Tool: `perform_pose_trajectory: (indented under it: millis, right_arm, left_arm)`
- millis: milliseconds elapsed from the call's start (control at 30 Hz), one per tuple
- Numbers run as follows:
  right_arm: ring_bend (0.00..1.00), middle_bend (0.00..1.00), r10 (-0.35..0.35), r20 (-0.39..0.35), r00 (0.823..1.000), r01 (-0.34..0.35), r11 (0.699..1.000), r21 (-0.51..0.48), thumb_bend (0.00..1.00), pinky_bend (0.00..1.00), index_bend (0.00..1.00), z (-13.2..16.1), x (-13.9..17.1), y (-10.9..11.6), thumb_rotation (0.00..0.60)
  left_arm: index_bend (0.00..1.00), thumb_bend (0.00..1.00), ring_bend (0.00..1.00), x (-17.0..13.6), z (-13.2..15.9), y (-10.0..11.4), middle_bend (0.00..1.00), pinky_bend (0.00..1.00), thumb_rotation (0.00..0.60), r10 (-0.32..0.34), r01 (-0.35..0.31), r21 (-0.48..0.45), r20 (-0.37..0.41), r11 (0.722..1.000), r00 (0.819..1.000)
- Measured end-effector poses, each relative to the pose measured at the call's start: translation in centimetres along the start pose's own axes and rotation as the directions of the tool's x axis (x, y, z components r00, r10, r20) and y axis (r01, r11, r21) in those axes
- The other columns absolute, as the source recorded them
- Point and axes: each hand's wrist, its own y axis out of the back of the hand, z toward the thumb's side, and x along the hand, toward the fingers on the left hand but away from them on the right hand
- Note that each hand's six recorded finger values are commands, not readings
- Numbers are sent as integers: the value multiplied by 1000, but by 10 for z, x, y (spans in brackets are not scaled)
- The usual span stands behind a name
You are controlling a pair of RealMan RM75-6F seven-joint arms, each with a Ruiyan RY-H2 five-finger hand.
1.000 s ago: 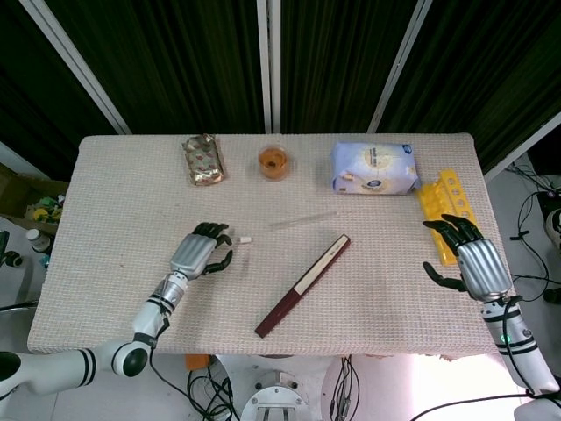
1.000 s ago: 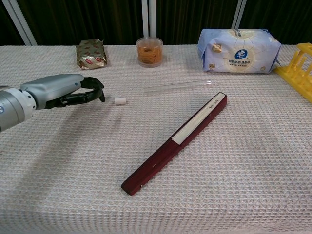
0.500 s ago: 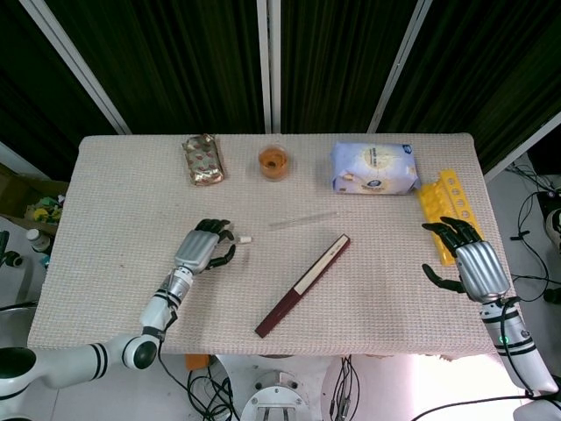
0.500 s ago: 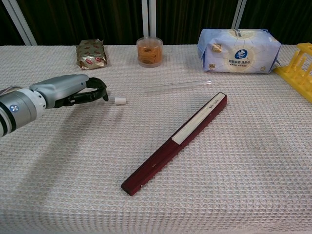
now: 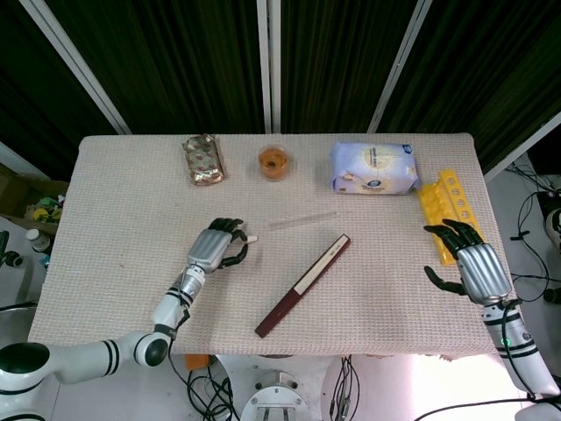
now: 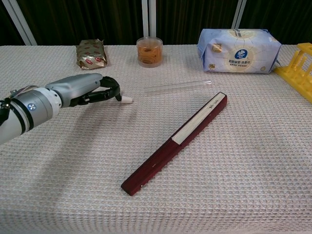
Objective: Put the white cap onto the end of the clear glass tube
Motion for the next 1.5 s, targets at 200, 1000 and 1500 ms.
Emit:
perform_pose_trajectory:
  millis: [200, 1000, 1500]
  right_arm:
    - [130, 275, 4, 3, 1000, -4, 1000, -2, 289, 208, 226, -2, 1, -1, 600]
    - [130, 275, 14, 14, 1000, -14, 1000, -4, 288, 207, 226, -4, 4, -4, 600]
    - [130, 275, 11, 9, 1000, -11, 1000, -4, 290, 207, 226, -4, 5, -4, 600]
  left_arm:
    - [321, 440, 83, 3, 8, 7, 99, 95, 0, 14, -14, 18, 12, 1000, 1000]
    - [321, 439, 83, 13, 27, 13, 99, 95, 0, -2, 0, 65, 34, 998, 999]
    - [299, 439, 83, 11, 29, 37, 99, 95, 287, 65, -70, 79, 59, 994, 996]
